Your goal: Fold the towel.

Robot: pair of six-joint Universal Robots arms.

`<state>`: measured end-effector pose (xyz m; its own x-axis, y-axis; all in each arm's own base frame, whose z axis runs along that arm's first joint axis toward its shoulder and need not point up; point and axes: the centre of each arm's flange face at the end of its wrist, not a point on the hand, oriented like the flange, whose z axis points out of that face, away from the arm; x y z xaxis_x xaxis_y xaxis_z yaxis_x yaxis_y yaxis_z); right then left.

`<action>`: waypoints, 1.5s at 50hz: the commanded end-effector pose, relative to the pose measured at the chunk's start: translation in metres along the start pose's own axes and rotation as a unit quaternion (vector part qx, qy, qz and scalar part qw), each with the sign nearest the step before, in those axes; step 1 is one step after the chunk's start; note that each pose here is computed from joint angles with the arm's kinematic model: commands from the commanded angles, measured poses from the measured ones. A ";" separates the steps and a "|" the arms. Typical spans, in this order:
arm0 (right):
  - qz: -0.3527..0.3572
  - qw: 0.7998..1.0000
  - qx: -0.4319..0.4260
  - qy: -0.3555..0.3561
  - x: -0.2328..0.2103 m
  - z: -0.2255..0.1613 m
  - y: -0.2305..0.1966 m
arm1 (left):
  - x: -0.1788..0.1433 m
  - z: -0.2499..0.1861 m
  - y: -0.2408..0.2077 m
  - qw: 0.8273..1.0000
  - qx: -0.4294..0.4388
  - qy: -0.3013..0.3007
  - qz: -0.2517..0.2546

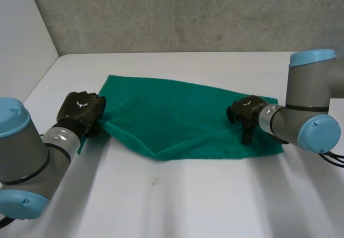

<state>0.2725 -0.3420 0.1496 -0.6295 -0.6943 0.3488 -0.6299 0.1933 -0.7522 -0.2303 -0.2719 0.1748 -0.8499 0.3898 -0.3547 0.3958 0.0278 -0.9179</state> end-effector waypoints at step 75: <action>0.112 0.975 0.126 0.144 0.057 -0.103 0.028 | -0.020 0.010 0.054 0.991 -0.117 0.047 -0.039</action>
<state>0.1713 -0.3039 0.2061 -0.8638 -0.4221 0.2753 -0.3553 0.1229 -0.9266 -0.2041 -0.2917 0.1271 -0.8469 0.4513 -0.2813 0.4084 0.2131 -0.8876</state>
